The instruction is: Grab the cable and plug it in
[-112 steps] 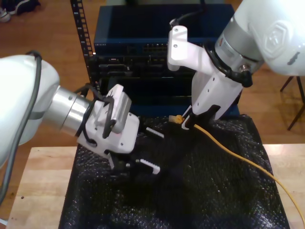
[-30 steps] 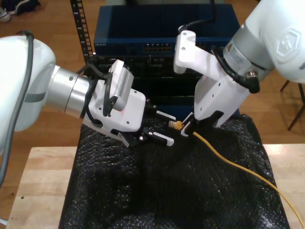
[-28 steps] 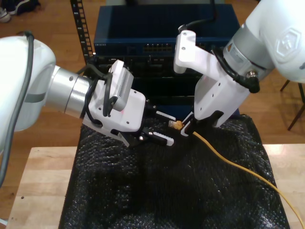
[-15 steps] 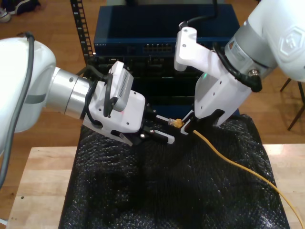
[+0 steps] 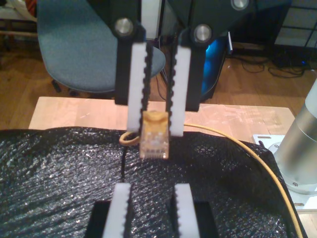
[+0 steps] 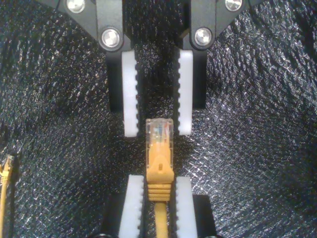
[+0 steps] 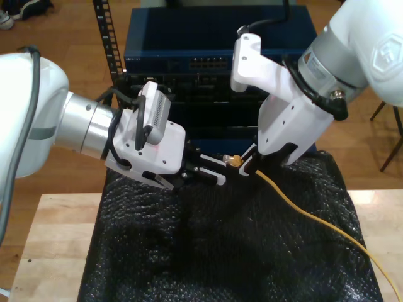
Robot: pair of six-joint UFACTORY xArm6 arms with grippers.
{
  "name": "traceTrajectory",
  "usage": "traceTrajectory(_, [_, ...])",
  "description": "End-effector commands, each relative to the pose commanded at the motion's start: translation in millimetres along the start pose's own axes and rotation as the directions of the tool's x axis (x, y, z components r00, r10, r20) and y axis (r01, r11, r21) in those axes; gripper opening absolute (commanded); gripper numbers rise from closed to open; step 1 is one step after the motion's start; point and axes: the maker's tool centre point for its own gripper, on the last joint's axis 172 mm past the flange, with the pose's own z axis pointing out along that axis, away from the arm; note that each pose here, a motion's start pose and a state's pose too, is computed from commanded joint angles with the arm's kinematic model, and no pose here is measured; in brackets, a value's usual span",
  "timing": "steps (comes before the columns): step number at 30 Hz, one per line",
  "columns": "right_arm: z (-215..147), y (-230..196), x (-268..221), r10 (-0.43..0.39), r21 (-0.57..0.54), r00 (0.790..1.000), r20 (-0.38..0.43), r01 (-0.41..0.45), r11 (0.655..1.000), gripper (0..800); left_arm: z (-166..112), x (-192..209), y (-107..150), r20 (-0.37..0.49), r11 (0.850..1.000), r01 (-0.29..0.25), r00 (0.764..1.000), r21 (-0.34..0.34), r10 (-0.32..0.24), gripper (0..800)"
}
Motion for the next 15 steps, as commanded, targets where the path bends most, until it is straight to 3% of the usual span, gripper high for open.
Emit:
traceTrajectory(8, [3.1,-1.6,-2.4,0.001,0.007,1.000,0.004,-0.002,1.000,6,-10.5,19.9,-11.4,-0.088,0.999,0.007,0.996,0.047,-0.003,211])
traceTrajectory(15, [8.2,-3.8,-7.5,0.008,0.017,1.000,0.012,-0.008,1.000,6,-10.6,22.4,-11.1,-0.095,0.999,0.006,0.995,0.045,-0.001,218])
